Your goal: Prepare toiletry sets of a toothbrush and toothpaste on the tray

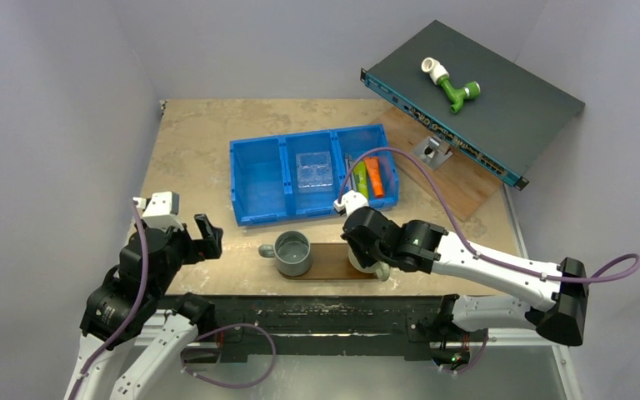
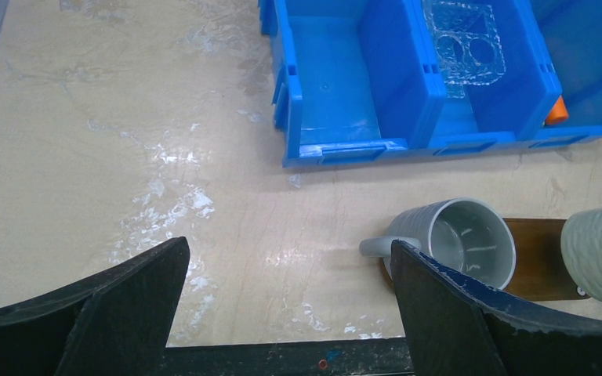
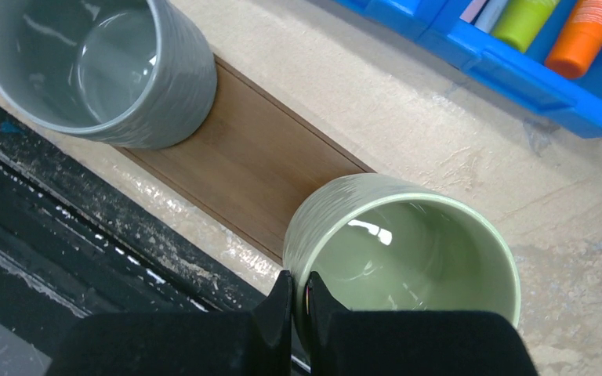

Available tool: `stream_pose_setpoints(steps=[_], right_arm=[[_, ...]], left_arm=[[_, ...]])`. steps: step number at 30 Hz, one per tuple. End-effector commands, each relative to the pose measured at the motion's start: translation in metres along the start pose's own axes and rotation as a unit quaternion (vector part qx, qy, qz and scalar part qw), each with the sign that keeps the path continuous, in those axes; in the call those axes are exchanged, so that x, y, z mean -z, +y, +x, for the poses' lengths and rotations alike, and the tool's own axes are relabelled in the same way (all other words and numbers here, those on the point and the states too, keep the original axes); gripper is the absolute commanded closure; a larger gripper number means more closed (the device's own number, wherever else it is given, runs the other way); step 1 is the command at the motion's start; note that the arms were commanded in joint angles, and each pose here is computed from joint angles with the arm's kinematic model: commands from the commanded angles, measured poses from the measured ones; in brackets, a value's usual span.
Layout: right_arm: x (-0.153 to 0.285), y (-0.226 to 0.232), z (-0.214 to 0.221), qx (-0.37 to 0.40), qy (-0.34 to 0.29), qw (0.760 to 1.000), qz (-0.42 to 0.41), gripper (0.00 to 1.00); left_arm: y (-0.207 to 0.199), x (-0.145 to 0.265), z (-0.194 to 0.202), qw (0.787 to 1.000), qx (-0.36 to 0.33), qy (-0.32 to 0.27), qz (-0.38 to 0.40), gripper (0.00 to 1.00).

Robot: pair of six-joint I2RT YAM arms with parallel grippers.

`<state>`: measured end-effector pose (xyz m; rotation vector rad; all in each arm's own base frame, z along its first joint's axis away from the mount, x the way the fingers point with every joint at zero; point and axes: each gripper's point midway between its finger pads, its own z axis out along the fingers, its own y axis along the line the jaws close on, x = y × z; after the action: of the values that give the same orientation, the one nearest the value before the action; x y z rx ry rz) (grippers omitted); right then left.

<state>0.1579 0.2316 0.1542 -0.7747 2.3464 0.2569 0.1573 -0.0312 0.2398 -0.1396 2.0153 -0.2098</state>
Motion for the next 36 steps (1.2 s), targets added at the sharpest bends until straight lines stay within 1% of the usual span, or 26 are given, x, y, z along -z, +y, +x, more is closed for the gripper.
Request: stream_pose_setpoints(steps=[1, 13, 36], right_arm=[[0.006, -0.004, -0.03, -0.053, -0.076, 0.996, 0.016, 1.0], [-0.009, -0.012, -0.01, -0.063, -0.057, 0.995, 0.044, 1.0], [-0.024, -0.009, 0.009, -0.065, -0.033, 0.996, 0.042, 1.0]], left_arm=[[-0.006, -0.004, -0.007, 1.0, -0.006, -0.009, 0.009, 0.0], [-0.006, -0.004, -0.008, 1.0, -0.006, -0.01, 0.01, 0.0], [-0.005, -0.003, -0.008, 1.0, -0.005, -0.012, 0.008, 0.0]])
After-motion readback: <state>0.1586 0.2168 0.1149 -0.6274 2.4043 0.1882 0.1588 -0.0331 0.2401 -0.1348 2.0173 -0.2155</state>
